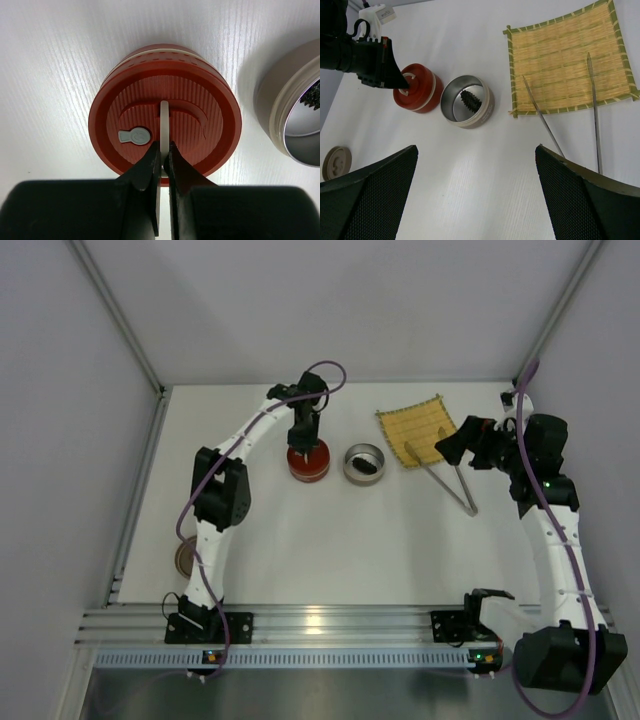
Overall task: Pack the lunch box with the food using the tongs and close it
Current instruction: Close the box lid on the packing box, then move the packing box to the center of the board.
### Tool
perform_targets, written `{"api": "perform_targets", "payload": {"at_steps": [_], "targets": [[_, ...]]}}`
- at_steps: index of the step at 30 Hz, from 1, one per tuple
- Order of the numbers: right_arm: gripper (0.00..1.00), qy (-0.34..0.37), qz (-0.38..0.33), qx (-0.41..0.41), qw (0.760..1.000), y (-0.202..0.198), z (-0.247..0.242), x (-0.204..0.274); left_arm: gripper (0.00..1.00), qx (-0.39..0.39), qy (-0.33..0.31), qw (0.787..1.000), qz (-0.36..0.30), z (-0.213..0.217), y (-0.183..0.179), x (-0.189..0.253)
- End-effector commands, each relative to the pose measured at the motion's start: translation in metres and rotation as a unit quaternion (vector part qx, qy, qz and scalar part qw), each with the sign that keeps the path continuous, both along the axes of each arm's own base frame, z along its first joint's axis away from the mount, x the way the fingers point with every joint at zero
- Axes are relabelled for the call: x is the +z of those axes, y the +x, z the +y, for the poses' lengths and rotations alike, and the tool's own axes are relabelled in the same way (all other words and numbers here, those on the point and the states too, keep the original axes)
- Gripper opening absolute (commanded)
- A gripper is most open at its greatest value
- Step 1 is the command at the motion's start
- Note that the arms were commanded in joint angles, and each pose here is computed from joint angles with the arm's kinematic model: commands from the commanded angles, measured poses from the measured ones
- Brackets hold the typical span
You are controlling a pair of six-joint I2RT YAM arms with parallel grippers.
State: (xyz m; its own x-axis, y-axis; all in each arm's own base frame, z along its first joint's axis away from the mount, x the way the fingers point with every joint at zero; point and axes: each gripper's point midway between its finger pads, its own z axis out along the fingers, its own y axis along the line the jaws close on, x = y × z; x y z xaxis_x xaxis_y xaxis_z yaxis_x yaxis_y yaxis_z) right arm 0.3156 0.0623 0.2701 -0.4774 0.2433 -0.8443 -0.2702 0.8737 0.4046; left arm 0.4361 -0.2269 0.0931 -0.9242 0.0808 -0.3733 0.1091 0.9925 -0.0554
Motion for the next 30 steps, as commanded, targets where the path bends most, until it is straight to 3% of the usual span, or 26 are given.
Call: {"api": "perform_targets", "payload": {"at_steps": [1, 14, 18, 30], "targets": [[0.99, 0.003, -0.021, 0.0, 1.0, 0.004, -0.004, 0.009, 0.0, -0.039, 0.019, 0.999, -0.01, 0.001, -0.003, 0.014], [0.99, 0.008, -0.015, 0.006, 1.0, 0.004, -0.002, 0.007, 0.0, -0.145, 0.074, 0.986, 0.024, 0.008, -0.024, 0.003], [0.99, 0.007, -0.016, 0.01, 1.0, 0.004, -0.002, 0.007, 0.0, -0.204, 0.06, 0.976, 0.034, 0.002, -0.037, -0.005], [0.99, -0.002, -0.018, 0.035, 0.999, 0.0, 0.002, 0.005, 0.02, -0.411, 0.005, 0.909, 0.067, 0.0, -0.089, -0.031]]}}
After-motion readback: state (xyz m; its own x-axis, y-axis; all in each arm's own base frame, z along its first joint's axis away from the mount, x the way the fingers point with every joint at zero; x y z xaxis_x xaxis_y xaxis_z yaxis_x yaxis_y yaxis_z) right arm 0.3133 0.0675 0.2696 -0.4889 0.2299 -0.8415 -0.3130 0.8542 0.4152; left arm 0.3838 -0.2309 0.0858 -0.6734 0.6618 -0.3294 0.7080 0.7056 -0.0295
